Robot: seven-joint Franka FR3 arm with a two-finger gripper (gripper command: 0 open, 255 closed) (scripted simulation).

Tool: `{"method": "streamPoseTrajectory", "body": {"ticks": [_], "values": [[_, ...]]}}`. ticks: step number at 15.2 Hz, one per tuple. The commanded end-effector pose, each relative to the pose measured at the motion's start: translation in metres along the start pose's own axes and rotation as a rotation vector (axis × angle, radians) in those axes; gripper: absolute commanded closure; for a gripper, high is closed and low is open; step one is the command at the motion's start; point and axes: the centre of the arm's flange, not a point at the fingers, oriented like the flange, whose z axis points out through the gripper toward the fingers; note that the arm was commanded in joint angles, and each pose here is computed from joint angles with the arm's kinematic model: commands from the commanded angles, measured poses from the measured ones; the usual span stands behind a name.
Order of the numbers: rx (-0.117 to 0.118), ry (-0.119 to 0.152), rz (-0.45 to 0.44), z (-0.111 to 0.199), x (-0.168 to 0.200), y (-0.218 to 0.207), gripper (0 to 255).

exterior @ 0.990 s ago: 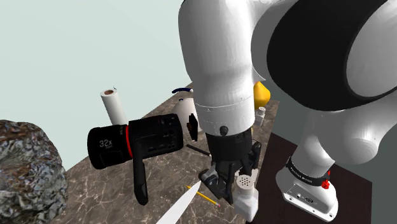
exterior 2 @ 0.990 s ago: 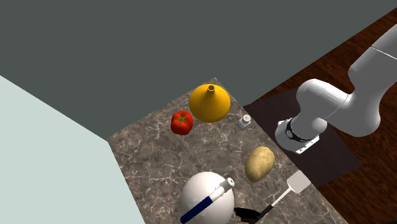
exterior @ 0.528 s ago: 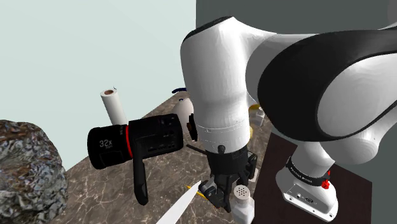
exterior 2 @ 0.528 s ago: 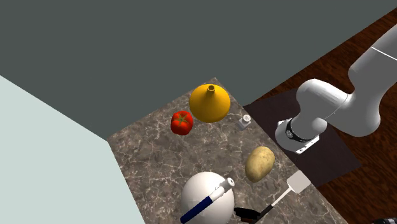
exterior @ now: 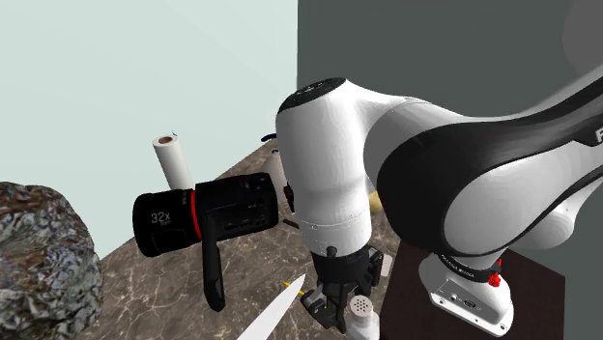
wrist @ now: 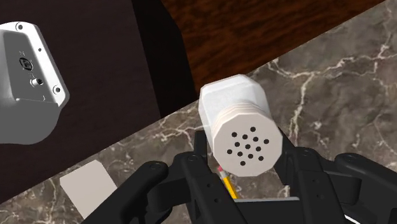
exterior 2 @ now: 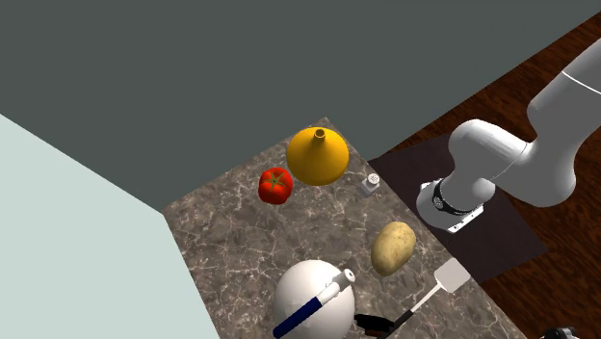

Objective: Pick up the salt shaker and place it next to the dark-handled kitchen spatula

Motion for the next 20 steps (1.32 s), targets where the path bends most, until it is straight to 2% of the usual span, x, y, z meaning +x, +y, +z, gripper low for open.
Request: {"method": "streamPoseTrajectory", "body": {"ticks": [1,9,17,18,20], "values": [[0.000,0.000,0.000,0.009,0.002,-0.001,255],[0.000,0.000,0.000,0.052,0.014,-0.005,255],[0.000,0.000,0.000,0.052,0.014,-0.005,255],[0.000,0.000,0.000,0.052,0.014,-0.005,0],[0.000,0.000,0.000,0.052,0.014,-0.005,0]]}}
